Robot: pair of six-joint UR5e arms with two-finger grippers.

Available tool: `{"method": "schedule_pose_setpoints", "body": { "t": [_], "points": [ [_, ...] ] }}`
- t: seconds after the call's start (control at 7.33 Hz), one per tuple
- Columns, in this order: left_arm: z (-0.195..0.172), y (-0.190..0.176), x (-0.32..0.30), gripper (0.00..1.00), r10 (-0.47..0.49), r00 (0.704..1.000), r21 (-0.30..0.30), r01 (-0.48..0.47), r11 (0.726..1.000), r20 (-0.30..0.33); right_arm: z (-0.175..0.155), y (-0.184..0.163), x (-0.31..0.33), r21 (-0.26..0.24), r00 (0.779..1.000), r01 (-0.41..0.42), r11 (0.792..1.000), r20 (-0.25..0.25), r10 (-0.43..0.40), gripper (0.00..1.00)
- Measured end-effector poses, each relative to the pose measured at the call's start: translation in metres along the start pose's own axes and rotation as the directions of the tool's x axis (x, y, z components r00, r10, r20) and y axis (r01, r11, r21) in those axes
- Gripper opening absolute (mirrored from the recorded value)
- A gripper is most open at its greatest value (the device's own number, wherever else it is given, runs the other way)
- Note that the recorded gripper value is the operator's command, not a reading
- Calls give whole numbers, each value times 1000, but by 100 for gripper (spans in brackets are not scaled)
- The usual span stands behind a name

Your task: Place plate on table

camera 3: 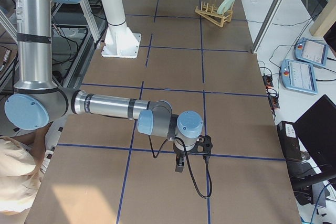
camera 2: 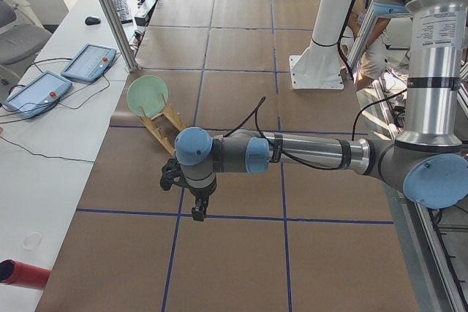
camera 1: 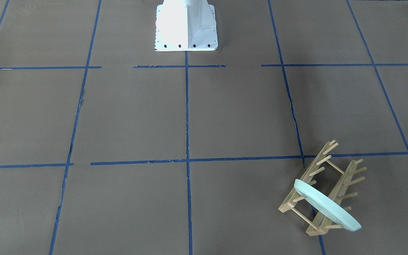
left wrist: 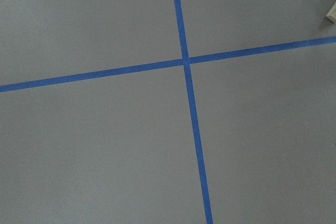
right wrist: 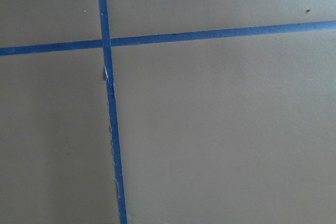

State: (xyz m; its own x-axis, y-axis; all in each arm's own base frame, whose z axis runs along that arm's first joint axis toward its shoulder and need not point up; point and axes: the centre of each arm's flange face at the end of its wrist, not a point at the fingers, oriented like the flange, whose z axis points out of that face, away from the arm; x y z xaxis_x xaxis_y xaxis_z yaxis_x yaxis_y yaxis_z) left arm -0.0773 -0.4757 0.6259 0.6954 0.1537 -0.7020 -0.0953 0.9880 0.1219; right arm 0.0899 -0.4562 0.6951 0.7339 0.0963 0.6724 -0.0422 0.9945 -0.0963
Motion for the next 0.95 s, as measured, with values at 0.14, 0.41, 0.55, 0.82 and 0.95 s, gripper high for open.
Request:
{"method": "schedule_pose_setpoints", "body": {
  "t": [0.14, 0.41, 0.55, 0.82, 0.95],
  "points": [
    [0, -1, 0, 100, 1, 1000, 1, -1, 1000, 1, 0, 0, 0, 0, 1000, 0, 1000, 0, 0, 100],
    [-5, -4, 4, 100, 9, 1000, 9, -9, 1000, 3, 0, 0, 0, 0, 1000, 0, 1000, 0, 0, 100],
    [-11, -8, 9, 100, 20, 1000, 22, -20, 1000, 4, 0, 0, 0, 0, 1000, 0, 1000, 0, 0, 100],
    [-37, -46, 31, 100, 90, 996, 88, -91, 992, 16, 0, 0, 0, 0, 1000, 0, 1000, 0, 0, 100],
    [-55, -78, 44, 100, 155, 987, 149, -158, 976, 34, 0, 0, 0, 0, 1000, 0, 1000, 0, 0, 100]
  ]
}}
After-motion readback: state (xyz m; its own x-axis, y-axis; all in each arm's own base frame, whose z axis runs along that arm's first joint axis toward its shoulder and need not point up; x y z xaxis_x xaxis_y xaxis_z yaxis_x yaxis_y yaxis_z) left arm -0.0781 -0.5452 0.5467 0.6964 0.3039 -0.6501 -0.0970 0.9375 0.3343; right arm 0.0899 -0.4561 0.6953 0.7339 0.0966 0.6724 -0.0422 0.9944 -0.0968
